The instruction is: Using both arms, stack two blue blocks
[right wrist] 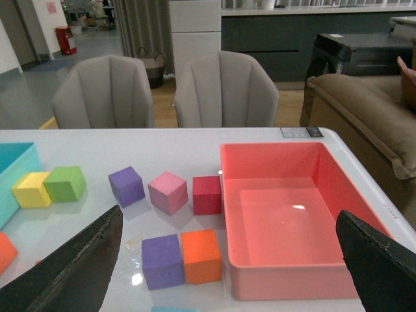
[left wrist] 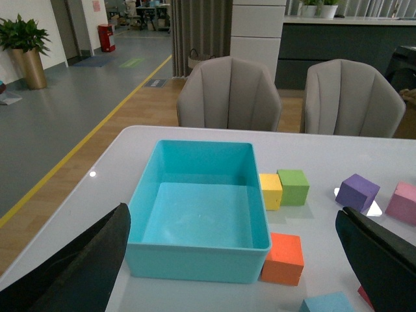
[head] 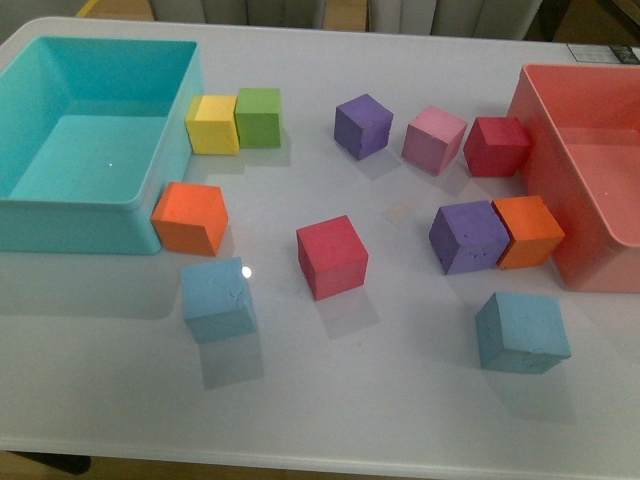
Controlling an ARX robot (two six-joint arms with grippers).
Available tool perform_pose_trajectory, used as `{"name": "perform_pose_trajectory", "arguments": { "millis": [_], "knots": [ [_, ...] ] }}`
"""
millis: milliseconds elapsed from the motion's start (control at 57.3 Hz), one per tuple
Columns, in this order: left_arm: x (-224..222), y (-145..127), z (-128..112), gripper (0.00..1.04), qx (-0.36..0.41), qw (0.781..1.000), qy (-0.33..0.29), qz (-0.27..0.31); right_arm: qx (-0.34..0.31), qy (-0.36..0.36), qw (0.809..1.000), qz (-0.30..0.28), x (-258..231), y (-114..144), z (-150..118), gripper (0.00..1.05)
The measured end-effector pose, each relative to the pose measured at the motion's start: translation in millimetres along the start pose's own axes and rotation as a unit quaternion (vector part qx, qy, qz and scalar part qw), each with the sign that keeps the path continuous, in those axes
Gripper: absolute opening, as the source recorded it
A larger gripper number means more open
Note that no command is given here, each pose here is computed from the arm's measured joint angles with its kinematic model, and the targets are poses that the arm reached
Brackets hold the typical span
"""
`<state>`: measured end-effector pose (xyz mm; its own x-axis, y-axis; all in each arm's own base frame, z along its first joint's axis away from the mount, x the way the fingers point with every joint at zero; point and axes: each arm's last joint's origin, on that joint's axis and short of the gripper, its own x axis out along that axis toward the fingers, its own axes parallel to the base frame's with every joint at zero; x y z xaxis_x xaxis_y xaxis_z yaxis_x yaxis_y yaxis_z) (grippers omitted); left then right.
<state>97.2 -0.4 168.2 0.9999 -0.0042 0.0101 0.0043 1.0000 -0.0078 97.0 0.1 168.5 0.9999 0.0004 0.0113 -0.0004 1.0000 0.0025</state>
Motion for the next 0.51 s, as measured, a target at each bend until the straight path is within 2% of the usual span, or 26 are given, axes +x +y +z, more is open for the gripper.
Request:
{"name": "perform_pose_trajectory", "arguments": {
  "millis": [506],
  "knots": [
    [0.0,0.0,0.0,0.96,0.0,1.0,0.0,0.0,0.0,0.0,1.0,0.0,0.0,0.0,0.0,0.96]
  ]
}}
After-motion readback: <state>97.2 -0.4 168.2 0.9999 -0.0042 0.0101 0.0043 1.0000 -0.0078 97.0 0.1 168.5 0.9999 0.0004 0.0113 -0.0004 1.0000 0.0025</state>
